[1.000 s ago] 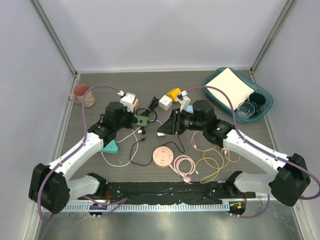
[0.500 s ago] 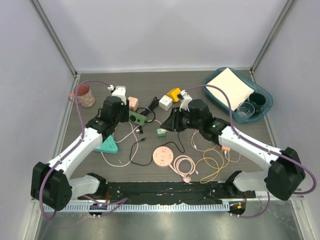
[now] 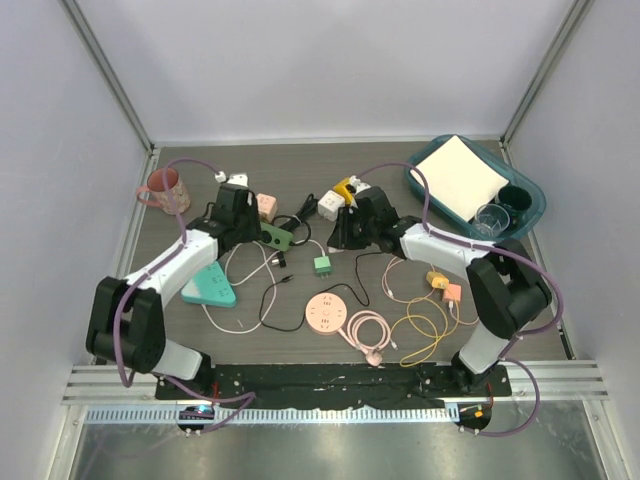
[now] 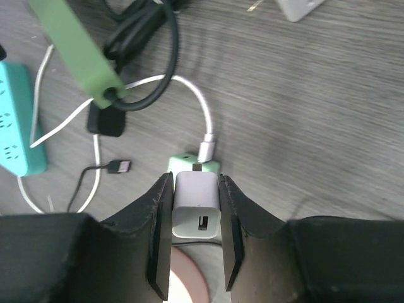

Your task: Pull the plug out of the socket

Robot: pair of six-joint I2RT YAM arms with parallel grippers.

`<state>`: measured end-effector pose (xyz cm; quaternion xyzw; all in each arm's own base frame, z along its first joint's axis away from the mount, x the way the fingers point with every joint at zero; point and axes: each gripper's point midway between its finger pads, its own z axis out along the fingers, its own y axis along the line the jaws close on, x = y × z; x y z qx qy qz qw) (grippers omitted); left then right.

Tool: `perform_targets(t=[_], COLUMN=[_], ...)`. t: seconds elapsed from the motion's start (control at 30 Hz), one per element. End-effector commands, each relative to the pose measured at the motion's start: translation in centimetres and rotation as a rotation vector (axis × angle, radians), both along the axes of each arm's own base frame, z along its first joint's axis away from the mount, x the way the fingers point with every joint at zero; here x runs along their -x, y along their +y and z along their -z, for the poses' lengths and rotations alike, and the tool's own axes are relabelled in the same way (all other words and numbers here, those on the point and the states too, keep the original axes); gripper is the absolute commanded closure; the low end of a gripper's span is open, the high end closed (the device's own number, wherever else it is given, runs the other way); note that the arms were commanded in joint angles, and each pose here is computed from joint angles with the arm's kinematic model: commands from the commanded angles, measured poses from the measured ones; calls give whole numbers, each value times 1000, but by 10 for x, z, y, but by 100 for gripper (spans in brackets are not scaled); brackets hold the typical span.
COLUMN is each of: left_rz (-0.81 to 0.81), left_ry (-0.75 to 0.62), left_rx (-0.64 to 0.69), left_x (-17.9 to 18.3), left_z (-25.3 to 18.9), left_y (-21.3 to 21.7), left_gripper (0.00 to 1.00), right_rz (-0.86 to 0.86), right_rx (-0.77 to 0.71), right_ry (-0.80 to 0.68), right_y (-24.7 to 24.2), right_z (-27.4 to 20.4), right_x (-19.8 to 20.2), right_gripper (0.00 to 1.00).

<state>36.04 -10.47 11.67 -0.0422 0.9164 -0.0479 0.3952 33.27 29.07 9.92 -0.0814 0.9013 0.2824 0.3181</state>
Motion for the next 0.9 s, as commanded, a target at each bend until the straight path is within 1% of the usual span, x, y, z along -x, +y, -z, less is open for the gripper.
perform_targets(t=[0.0,0.03,0.1,0.13,0.2,0.27,0.33,0.37,0.4,0.47,0.5,0.57,0.6,0.67,0.7,0.73,0.77,0.8,0.83,0.87], left_rz=[-15,-18,-19,-25,-40,-56,-74,-79,-82,-94,-100,-106,-110,-116,-111,-91,-82,-67,-46,15], left_ry=[-1,22,24,47,53,86,107,140,144,163,169,183,167,166,120,105,95,74,18,9], left_rx=[40,32,17,-2,-24,-52,-65,-75,-71,-68,-65,-68,-60,-52,-24,6,26,49,81,133], left_x=[-20,-22,-30,-32,-38,-41,-46,-45,-48,-48,-47,-42,-42,-35,-34,-31,-25,-21,-15,-8], left_z=[0,10,12,21,25,38,44,54,54,60,60,56,45,32,10,-1,-9,-19,-43,-51], left_y=[-8,-8,-8,-5,-1,4,9,12,12,16,17,18,18,20,17,13,12,8,6,-6], left_gripper=[55,55,56,56,56,56,56,57,57,58,58,59,59,58,57,55,51,49,46,40], right_rz=[29,31,18,21,21,22,26,28,34,45,51,58,63,71,71,68,69,67,65,70], right_rx=[-12,-3,-31,-32,-45,-54,-56,-55,-46,-39,-35,-28,-26,-32,-29,-44,-37,-37,-57,-53], right_ry=[-55,-35,-50,-40,-34,-24,-28,-29,-37,-39,-33,-30,-35,-62,-59,-92,-84,-90,-127,-141], right_y=[-5,-8,-5,-8,-9,-10,-11,-11,-13,-16,-19,-21,-22,-24,-27,-27,-31,-32,-34,-38], right_z=[2,11,10,15,17,20,20,20,19,19,19,15,10,-11,-16,-36,-42,-50,-71,-78], right_x=[-24,-24,-26,-26,-25,-22,-22,-22,-24,-28,-29,-31,-31,-31,-29,-28,-23,-20,-16,-14], right_gripper=[95,94,92,89,86,80,70,65,54,45,38,33,28,22,13,9,5,0,0,0])
